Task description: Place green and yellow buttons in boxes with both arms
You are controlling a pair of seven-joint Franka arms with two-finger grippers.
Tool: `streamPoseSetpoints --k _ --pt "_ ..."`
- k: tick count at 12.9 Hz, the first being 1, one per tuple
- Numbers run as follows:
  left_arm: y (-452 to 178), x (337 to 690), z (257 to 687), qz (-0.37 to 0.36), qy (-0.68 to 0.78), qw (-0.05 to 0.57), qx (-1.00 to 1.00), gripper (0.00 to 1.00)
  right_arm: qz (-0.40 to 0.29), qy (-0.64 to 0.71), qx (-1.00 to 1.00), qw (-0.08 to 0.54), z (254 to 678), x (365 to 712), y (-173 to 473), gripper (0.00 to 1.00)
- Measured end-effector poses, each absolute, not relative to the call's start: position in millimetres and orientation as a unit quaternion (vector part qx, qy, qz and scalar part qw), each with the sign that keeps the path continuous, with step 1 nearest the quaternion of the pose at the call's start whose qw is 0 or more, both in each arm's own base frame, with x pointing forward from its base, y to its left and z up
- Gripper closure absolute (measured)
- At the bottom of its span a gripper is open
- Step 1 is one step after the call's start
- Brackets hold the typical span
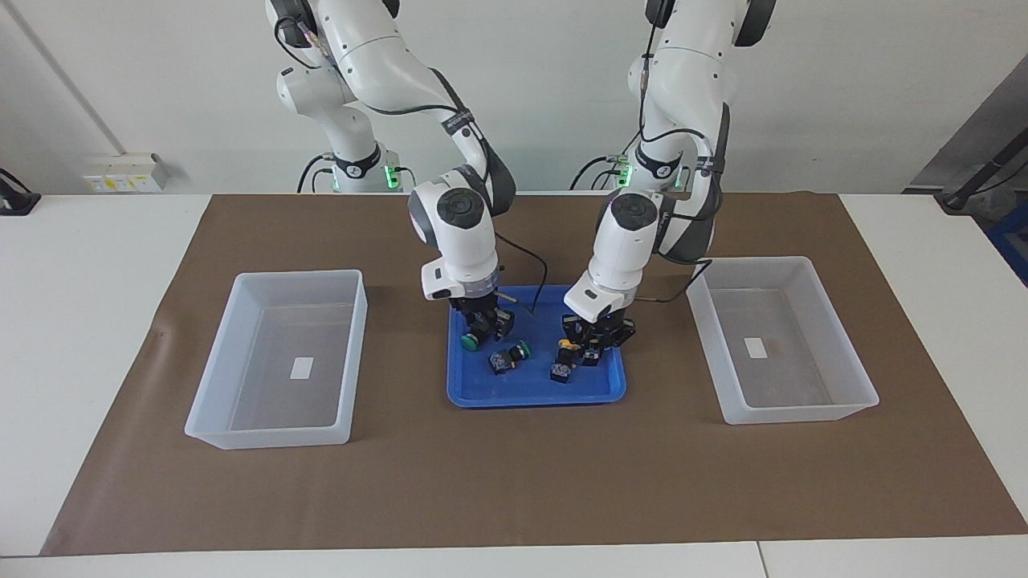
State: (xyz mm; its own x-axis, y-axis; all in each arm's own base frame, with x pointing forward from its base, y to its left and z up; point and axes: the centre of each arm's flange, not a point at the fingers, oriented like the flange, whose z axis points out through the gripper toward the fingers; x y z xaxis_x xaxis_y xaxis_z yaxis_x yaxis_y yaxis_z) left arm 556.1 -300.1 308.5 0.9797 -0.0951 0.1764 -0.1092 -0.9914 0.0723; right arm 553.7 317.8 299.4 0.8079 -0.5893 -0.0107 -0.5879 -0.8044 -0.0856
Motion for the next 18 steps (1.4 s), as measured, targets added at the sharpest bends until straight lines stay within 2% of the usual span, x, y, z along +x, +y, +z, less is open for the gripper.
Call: streamPoseSetpoints --k 2,3,5,7,10,13,15,18 --pt "-299.5 557.0 309.9 0.087 -0.035 0.042 0.995 0.67 -0.008 0.310 -0.950 0.042 295.8 552.0 316.6 0.54" --pt "-297.1 558.9 314.6 0.090 -0.030 0.043 0.995 0.67 -0.008 0.312 -0.949 0.042 296.7 552.2 316.4 0.58" --pt "-280.2 566.3 343.5 0.097 -0.013 0.040 0.994 0.67 -0.005 0.316 -0.948 0.038 298.1 553.4 312.9 0.58" --pt "-242.2 576.6 385.1 0.106 0.018 0.038 0.994 0.67 0.007 0.324 -0.946 0.025 318.6 558.2 303.0 0.58" --pt "-173.4 590.7 422.8 0.116 0.060 0.031 0.991 0.67 0.010 0.343 -0.939 0.022 399.6 567.9 274.0 0.58" --pt "-96.8 607.3 434.3 0.128 0.086 0.019 0.988 0.67 0.014 0.331 -0.943 0.015 465.1 564.6 222.2 0.58" --pt "-41.5 616.4 439.7 0.144 0.063 0.002 0.988 0.67 0.022 0.305 -0.952 0.009 477.1 577.3 148.9 0.58" --pt "37.5 620.2 440.9 0.170 0.051 -0.018 0.984 0.67 0.028 0.258 -0.966 0.010 452.7 592.1 44.3 0.58"
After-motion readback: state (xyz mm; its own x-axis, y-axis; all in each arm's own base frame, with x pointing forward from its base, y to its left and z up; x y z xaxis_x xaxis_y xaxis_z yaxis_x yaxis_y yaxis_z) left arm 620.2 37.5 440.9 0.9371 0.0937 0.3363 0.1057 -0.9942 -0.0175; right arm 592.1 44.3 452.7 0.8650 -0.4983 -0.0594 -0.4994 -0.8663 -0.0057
